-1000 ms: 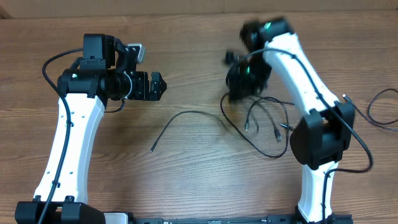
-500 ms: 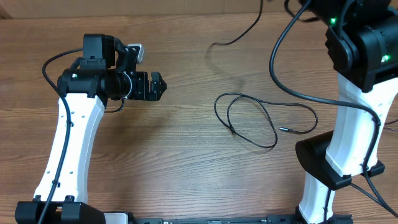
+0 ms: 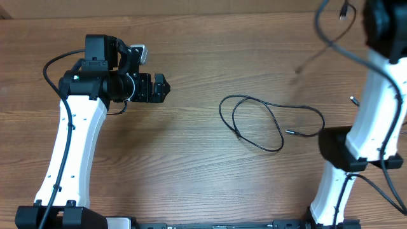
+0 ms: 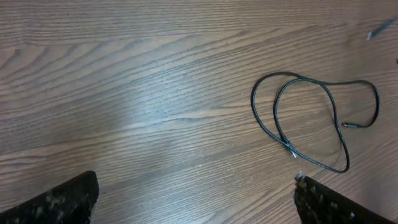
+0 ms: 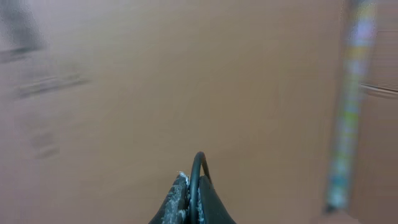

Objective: Untangle cables
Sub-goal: 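Lift a cable with the right gripper and carry it to the upper right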

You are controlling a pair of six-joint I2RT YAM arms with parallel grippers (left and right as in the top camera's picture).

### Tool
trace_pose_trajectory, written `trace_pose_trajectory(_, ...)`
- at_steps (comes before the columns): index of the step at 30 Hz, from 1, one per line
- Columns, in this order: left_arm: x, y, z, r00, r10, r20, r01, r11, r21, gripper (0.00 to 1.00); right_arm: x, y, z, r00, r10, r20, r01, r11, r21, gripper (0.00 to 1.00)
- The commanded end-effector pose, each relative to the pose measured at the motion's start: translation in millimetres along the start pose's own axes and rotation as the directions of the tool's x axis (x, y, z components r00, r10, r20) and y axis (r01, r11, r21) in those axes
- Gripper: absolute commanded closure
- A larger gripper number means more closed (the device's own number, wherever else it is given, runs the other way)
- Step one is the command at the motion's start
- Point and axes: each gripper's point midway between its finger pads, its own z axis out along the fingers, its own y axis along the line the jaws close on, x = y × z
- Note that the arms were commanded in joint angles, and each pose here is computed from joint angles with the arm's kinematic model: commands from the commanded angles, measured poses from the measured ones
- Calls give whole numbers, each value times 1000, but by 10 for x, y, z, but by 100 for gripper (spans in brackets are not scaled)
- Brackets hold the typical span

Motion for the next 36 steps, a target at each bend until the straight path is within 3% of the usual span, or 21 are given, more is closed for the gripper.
trace_pose_trajectory(1,-21,-31,-10,1000,20,5,-20,1000,4,0,68,-459,294,996,89,11,-89,989,116,96)
trace_pose_trajectory(5,-21,-31,-10,1000,20,5,-20,1000,4,0,200,-810,748,996,91,-4,-90,992,89,96)
trace_pose_trajectory(12,-21,-31,-10,1000,20,5,-20,1000,4,0,42,-1232,1093,986,108,124,-124,984,129,96)
trace_pose_trajectory(18,-21,-31,-10,1000,20,5,-20,1000,4,0,-482,-1456,1094,929,130,347,-174,980,99,96)
trace_pose_trajectory(23,-21,-31,-10,1000,20,5,-20,1000,4,0,-665,-1565,1038,901,131,414,-185,978,94,96)
trace_pose_trajectory(28,-21,-31,-10,1000,20,5,-20,1000,4,0,-299,-1809,1283,943,95,318,-156,973,170,96)
trace_pose_trajectory(36,-21,-31,-10,1000,20,5,-20,1000,4,0,977,-2466,1795,997,73,24,-77,940,332,96)
